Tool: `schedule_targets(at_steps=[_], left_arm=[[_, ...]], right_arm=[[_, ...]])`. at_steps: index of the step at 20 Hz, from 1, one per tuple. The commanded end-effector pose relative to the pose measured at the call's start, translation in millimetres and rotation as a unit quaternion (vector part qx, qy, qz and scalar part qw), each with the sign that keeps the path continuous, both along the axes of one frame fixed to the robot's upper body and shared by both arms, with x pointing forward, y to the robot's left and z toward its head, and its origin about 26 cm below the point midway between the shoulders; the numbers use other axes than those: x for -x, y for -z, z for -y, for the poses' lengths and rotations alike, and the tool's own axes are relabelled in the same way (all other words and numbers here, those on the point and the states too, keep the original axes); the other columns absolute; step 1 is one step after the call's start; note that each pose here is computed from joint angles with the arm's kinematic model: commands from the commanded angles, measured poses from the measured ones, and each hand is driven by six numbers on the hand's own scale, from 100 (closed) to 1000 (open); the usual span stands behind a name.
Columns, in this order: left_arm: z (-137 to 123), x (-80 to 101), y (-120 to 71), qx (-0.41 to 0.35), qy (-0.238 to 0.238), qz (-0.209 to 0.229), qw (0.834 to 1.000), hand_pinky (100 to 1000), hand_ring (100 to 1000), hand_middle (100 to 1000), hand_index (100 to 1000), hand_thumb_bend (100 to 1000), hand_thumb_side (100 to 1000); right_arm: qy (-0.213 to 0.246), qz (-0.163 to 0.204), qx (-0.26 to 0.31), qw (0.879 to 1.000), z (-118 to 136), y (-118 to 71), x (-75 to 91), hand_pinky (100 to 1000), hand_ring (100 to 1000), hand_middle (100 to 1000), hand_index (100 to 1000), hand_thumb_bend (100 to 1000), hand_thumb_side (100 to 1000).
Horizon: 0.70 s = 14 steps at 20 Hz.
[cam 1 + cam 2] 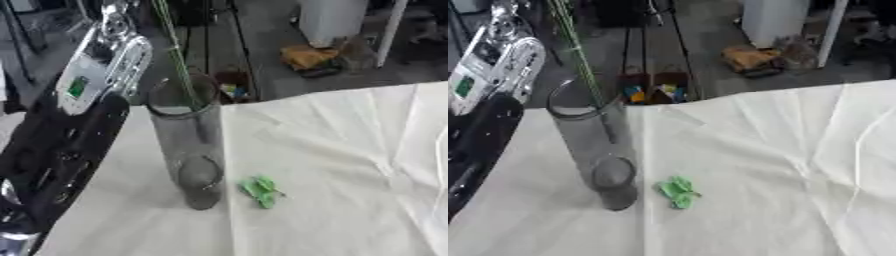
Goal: Arrange flowers into the vase.
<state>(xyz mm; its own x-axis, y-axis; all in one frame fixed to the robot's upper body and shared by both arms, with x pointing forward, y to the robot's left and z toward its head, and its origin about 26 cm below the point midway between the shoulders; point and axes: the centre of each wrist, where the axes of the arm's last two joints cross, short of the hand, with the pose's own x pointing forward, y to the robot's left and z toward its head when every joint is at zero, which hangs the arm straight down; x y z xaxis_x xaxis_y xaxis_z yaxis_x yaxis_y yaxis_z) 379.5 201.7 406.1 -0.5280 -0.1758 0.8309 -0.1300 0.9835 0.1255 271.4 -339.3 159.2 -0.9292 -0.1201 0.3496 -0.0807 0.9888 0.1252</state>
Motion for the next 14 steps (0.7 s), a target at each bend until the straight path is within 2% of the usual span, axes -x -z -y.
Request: schedule_targets(at_steps=[1, 7, 14], left_arm=[[-3.9, 7.8, -10.1, -0.017, -0.008, 0.026, 0.999, 215, 424, 365, 180, 100, 903], [-6.0, 8.4, -5.3, -0.041, -0.025, 0.032, 0.998, 218, 432, 376, 202, 100, 895], [-8.2, 14.4, -2.1, -0.095, -0.051, 0.056, 0.993, 215, 438, 377, 205, 100, 778]], right_arm=[[0.002, 0.012, 0.004, 1.0, 1.7, -7.8, 1.6, 823, 729, 471, 898, 100, 867], [0.002, 0.011, 0.004, 1.0, 2.1, -7.7, 1.8, 823, 730, 471, 898, 100, 867], [0.0, 0.005, 0.002, 1.0, 2.2, -7.6, 1.9, 827, 732, 470, 900, 100, 871]])
